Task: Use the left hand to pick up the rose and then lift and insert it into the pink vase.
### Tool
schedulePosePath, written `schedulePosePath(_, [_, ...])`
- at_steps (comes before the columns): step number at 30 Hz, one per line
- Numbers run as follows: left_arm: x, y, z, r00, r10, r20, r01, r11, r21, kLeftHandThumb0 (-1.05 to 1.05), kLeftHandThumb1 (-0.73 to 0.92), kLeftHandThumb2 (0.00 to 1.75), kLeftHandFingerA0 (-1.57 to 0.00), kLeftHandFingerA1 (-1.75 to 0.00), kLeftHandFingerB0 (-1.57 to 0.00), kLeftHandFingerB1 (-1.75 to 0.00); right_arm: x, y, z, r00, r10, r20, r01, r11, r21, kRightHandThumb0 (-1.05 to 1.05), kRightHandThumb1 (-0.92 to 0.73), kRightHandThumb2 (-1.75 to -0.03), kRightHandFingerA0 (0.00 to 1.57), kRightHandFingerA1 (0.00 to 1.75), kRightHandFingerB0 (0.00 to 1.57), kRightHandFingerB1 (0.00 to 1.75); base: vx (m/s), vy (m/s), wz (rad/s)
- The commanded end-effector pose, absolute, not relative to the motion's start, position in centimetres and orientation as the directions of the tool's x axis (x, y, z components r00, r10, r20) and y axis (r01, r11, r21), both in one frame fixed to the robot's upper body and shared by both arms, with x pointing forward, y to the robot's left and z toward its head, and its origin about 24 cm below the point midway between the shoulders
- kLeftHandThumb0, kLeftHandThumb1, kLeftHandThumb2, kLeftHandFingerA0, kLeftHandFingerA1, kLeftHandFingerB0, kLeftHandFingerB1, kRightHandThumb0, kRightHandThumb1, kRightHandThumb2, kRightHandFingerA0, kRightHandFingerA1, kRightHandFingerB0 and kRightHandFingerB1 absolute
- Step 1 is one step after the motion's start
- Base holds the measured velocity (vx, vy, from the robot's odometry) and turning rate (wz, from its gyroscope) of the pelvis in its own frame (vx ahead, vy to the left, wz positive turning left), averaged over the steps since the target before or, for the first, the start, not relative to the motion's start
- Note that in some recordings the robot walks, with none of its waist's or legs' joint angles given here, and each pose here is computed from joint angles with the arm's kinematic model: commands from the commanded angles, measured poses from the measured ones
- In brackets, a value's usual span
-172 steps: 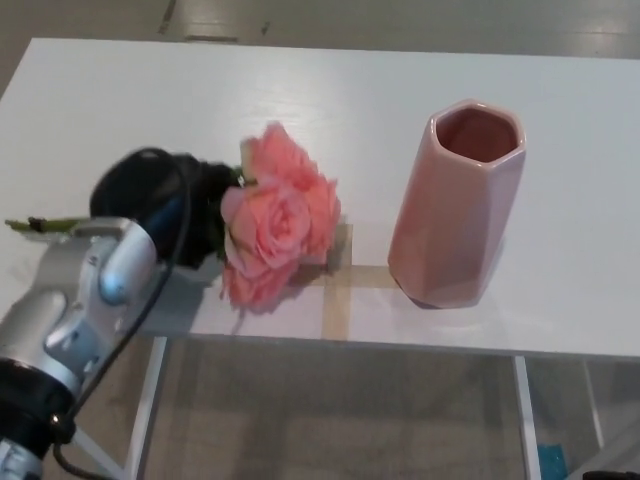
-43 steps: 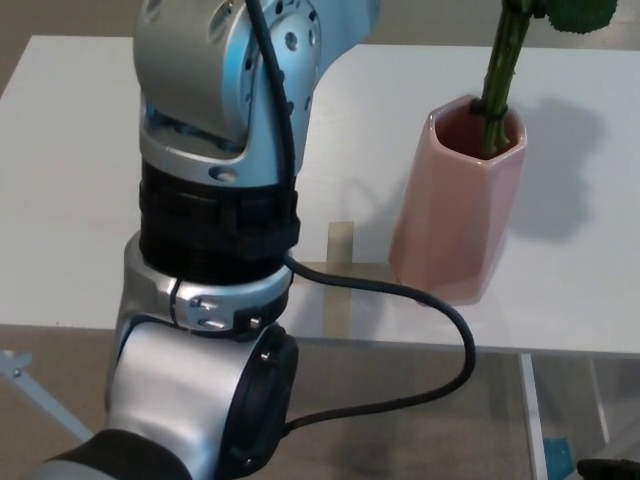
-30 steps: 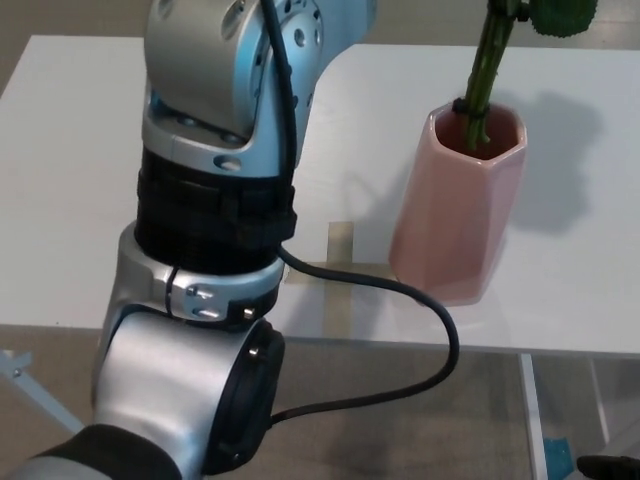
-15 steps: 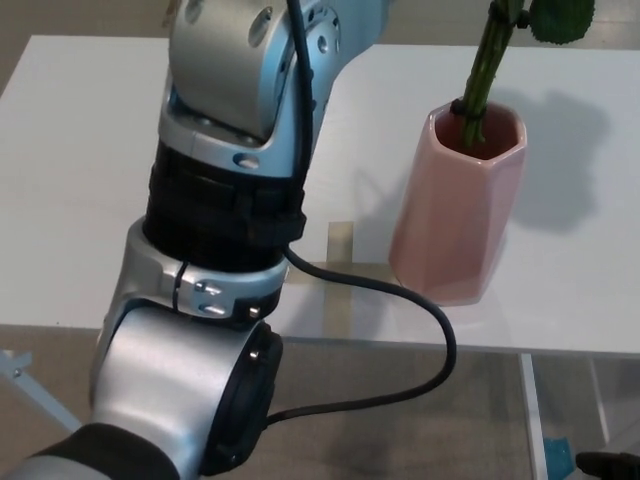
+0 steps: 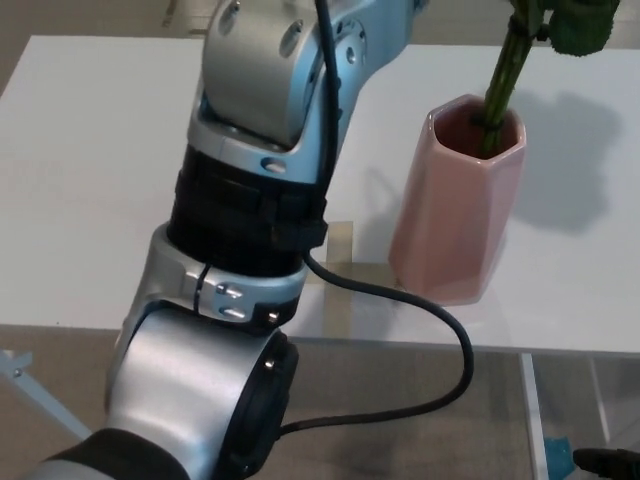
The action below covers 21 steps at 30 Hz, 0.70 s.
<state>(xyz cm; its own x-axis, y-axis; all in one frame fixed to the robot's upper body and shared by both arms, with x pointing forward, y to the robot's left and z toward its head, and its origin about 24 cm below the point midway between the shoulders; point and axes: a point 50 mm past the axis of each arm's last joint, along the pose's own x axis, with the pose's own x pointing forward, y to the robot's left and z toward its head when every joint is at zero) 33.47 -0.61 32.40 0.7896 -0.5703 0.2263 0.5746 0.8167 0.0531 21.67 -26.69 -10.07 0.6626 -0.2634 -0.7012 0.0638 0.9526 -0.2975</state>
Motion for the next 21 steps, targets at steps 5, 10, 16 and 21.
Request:
schedulePosePath(5, [33.5,-1.3,31.6,0.793,-0.559,0.243,0.561,0.825,0.066,-0.18,0.82,0.67,-1.05,-1.34,-0.83,-0.85,21.5,-27.0,-10.0,0.658,-0.258,-0.707,0.056,0.953,-0.296,-0.28,-0.65,-0.59,0.65,0.43,0.55,0.4,0.0,0.0,0.0])
schedulePosePath(10, [33.6,-1.0,31.3,0.802,-0.553,0.225,0.554,0.83,0.064,-0.17,0.82,0.66,-1.05,-1.34,-0.82,-0.85,21.7,-27.0,-10.0,0.659,-0.258,-0.706,0.057,0.954,-0.296,-0.28,-0.65,-0.59,0.65,0.43,0.56,0.4,0.0,0.0,0.0])
schedulePosePath(16, [34.0,-0.9,30.8,0.805,-0.55,0.222,0.554,0.831,0.05,-0.16,0.82,0.69,-1.05,-1.31,-0.81,-0.86,21.8,-27.0,-9.9,0.659,-0.26,-0.706,0.056,0.953,-0.298,-0.28,-0.65,-0.59,0.65,0.43,0.56,0.4,0.0,0.0,0.0])
schedulePosePath(21, [34.0,-0.9,30.2,0.809,-0.547,0.214,0.553,0.833,0.038,-0.16,0.83,0.67,-1.05,-1.31,-0.81,-0.87,21.7,-26.9,-10.0,0.658,-0.259,-0.707,0.059,0.954,-0.294,-0.28,-0.65,-0.59,0.65,0.43,0.55,0.4,0.0,0.0,0.0])
